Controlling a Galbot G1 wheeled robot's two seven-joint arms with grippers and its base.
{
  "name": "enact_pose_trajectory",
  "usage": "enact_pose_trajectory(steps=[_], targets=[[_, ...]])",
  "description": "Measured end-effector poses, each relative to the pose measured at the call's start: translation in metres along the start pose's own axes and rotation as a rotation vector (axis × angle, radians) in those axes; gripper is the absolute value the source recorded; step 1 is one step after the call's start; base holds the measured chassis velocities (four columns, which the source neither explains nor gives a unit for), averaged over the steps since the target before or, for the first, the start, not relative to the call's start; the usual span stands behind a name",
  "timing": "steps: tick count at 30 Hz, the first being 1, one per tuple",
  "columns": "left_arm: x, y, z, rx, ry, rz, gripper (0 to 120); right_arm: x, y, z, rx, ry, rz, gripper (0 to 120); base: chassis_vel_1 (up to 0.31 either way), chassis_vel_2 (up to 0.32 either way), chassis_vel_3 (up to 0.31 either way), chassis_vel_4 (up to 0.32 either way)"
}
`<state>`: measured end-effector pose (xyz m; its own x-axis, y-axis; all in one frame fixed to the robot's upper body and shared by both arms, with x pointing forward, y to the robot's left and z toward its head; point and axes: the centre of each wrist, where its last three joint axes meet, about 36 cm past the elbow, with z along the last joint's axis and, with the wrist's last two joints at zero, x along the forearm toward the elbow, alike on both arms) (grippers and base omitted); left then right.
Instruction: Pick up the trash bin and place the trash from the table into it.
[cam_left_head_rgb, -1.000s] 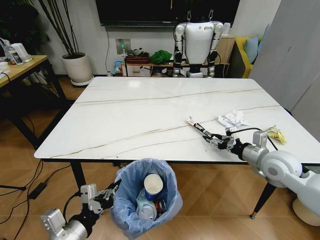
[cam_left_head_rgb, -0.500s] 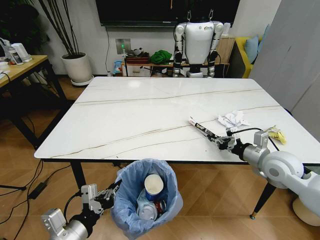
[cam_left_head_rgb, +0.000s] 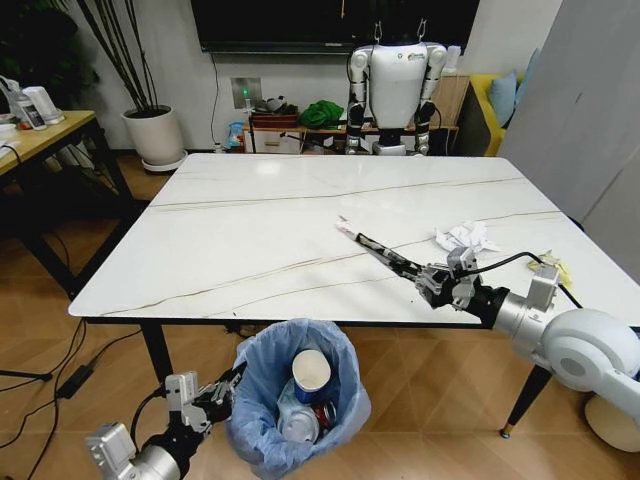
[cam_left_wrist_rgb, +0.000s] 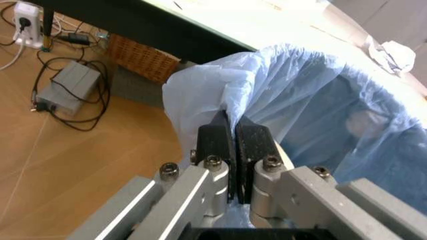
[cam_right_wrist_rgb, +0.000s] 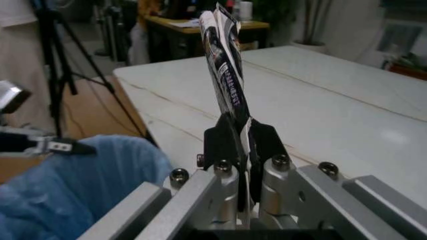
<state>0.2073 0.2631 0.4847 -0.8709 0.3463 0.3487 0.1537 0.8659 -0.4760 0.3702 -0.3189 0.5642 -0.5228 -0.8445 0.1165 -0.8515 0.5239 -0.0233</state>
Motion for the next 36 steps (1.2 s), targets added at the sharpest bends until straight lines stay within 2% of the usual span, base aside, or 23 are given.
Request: enact_pose_trajectory(steps=[2, 6, 10, 18, 27, 30, 32, 35, 36], targets=[[0.001, -0.001, 0.000, 0.002, -0.002, -0.001, 0, -0.001, 0.004, -0.002, 0.026, -0.004, -0.052, 0, 0.000, 0.000, 0.000, 0.000], [0.002, -0.004, -0.003, 0.009, -0.019, -0.001, 0, -0.002, 0.012, -0.004, 0.134, 0.026, -0.248, 0, 0.000, 0.000, 0.000, 0.000], [0.002, -0.006, -0.004, 0.016, -0.025, 0.001, 0, -0.002, 0.012, -0.001, 0.217, 0.075, -0.322, 0, 0.000, 0.000, 0.000, 0.000], [-0.001, -0.008, -0.003, 0.036, -0.029, 0.008, 0, -0.004, 0.014, 0.007, 0.313, 0.135, -0.377, 0, 0.000, 0.000, 0.000, 0.000], [-0.006, -0.008, 0.003, 0.056, -0.025, 0.012, 0, -0.002, 0.009, 0.009, 0.328, 0.135, -0.381, 0, 0.000, 0.000, 0.000, 0.000], [-0.007, -0.008, 0.003, 0.057, -0.024, 0.014, 0, -0.001, 0.006, 0.009, 0.322, 0.134, -0.379, 12, 0.000, 0.000, 0.000, 0.000], [-0.007, -0.008, 0.003, 0.057, -0.024, 0.014, 0, -0.001, 0.006, 0.009, 0.320, 0.132, -0.379, 15, 0.000, 0.000, 0.000, 0.000], [-0.007, -0.007, 0.002, 0.055, -0.023, 0.014, 0, -0.001, 0.007, 0.008, 0.317, 0.130, -0.380, 32, 0.000, 0.000, 0.000, 0.000], [-0.007, -0.007, 0.002, 0.055, -0.023, 0.014, 0, -0.001, 0.007, 0.008, 0.317, 0.130, -0.380, 32, 0.000, 0.000, 0.000, 0.000]])
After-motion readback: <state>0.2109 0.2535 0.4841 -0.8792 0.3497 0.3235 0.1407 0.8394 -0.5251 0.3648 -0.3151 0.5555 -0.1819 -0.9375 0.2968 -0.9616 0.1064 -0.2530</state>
